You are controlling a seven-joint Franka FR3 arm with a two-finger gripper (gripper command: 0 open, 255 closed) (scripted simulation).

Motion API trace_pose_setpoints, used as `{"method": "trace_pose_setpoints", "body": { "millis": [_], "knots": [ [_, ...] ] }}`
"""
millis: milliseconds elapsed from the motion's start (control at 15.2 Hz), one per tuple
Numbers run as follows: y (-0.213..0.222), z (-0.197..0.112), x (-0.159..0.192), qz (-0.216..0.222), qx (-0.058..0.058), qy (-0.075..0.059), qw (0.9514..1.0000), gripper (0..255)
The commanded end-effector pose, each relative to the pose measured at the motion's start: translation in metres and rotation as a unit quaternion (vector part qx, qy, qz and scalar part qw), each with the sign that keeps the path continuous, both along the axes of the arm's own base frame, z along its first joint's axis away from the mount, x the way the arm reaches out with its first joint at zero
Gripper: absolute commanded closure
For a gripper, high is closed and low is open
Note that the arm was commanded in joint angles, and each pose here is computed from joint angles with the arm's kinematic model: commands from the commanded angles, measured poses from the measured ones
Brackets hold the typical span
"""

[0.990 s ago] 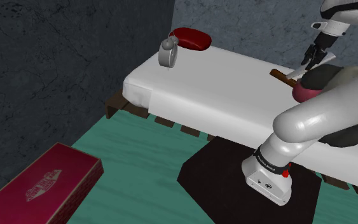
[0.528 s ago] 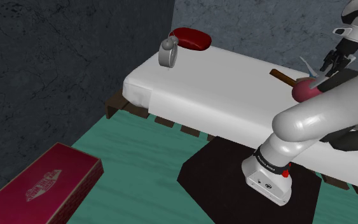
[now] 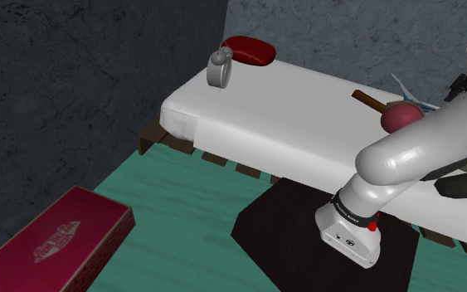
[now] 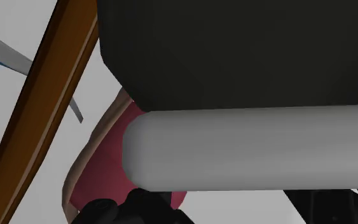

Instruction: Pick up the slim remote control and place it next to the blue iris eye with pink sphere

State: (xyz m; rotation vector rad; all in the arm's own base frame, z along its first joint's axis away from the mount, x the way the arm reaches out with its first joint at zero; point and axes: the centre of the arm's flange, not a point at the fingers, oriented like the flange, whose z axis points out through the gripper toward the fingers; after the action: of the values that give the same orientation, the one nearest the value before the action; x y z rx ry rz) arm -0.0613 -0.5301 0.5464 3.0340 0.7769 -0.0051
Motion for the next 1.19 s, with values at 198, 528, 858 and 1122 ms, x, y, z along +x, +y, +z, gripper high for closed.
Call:
{"method": "trace_pose_setpoints", "body": {
  "millis": [198,528,858,1122],
  "knots": [
    [-0.010,-0.016,-0.031,0.000,0.000,0.001,1.0000,255],
    [-0.010,-0.043,-0.031,0.000,0.000,0.001,1.0000,255],
    [-0.010,-0.069,-0.031,0.000,0.000,0.001,1.0000,255],
    [-0.010,-0.090,-0.031,0.000,0.000,0.001,1.0000,255]
  ]
}}
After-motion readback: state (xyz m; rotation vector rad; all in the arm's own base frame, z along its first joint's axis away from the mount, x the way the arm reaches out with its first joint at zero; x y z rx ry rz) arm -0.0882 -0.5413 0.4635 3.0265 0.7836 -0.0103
